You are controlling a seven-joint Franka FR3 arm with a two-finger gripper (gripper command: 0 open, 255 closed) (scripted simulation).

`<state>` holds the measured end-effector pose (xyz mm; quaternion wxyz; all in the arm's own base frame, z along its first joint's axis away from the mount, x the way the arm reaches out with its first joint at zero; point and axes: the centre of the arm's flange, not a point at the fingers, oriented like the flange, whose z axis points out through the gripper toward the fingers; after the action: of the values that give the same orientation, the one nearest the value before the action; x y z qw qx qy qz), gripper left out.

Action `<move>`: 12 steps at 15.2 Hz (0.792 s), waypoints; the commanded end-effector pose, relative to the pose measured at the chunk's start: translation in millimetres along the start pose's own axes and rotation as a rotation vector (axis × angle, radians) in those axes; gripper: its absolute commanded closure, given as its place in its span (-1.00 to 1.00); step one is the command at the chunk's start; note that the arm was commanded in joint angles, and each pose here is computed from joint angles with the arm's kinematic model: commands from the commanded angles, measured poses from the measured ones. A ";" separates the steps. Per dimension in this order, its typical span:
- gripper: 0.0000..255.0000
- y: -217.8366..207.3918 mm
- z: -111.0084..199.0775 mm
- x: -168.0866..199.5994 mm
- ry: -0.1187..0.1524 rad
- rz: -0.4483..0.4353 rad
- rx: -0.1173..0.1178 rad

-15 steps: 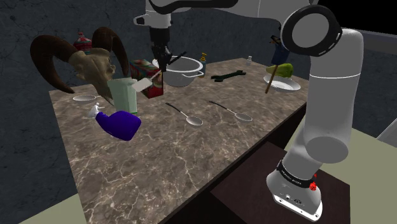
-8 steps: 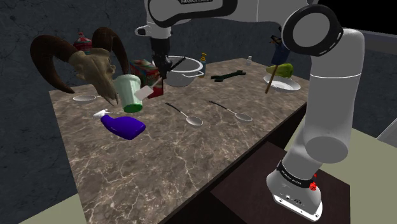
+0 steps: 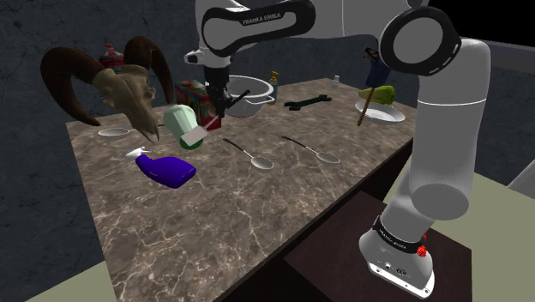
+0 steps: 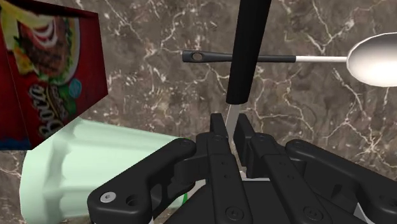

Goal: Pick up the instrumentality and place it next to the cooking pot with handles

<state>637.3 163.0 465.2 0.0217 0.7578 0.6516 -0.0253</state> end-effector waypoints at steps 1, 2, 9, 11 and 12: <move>1.00 -0.3 10.0 1.6 0.000 0.000 -0.001; 1.00 -0.3 15.3 1.9 0.000 0.000 -0.001; 1.00 -0.2 52.2 4.4 0.000 0.000 -0.001; 1.00 -0.2 62.7 5.1 0.000 0.000 -0.001; 1.00 -0.2 68.0 5.5 0.000 0.000 -0.001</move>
<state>637.5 163.5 402.4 0.0217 0.7579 0.6515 -0.0251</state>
